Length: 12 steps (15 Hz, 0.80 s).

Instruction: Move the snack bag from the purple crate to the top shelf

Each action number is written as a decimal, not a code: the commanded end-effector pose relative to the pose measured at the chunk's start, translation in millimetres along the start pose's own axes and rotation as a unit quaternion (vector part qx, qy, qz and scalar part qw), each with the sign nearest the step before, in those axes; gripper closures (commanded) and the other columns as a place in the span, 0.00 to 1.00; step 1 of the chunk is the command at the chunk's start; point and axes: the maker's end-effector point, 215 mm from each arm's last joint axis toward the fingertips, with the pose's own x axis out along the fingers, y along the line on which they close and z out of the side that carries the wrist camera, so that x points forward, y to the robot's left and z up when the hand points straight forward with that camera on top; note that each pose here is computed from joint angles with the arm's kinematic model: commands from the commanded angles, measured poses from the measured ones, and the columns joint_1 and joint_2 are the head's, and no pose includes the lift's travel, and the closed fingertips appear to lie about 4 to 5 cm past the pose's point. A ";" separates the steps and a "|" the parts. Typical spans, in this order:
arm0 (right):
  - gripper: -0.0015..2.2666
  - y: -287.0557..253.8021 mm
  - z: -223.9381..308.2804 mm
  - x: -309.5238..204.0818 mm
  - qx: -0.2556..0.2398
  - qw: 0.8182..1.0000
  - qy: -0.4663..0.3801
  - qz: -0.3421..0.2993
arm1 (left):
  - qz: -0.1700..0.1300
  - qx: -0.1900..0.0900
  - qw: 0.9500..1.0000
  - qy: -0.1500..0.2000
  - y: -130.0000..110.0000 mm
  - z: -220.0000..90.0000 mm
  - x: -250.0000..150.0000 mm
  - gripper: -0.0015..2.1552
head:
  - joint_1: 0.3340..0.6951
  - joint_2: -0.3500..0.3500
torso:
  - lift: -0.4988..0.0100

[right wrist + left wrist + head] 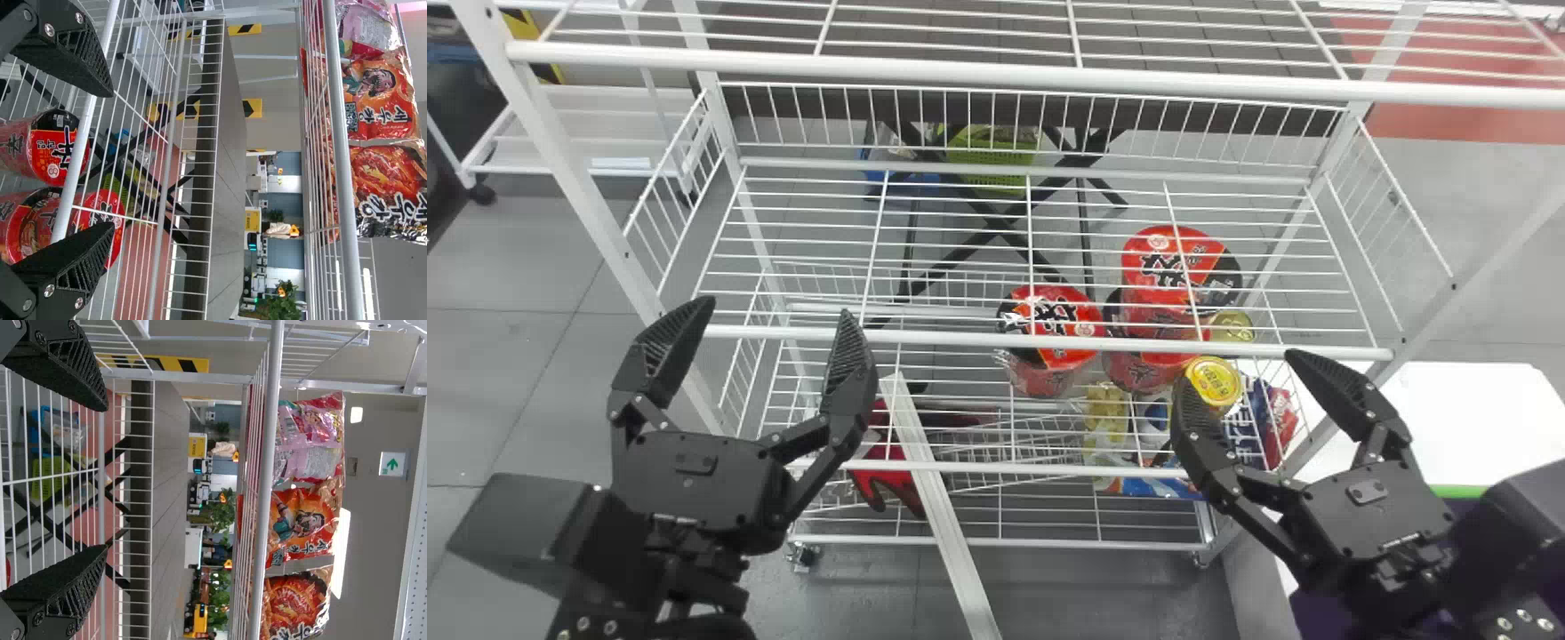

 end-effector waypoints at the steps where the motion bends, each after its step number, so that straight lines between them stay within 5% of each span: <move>1: 0.06 -1.9 -1.4 0.4 -0.002 1.000 0.002 0.000 | 0.000 0.000 1.000 0.001 0.0 -1.1 -0.1 0.03 | 1.00 0.43 | 0.25; 12: 0.06 2.2 -5.1 2.5 0.001 1.000 0.003 0.012 | 0.005 0.000 1.000 0.004 2.2 -4.8 -0.2 0.03 | 1.00 0.44 | 0.17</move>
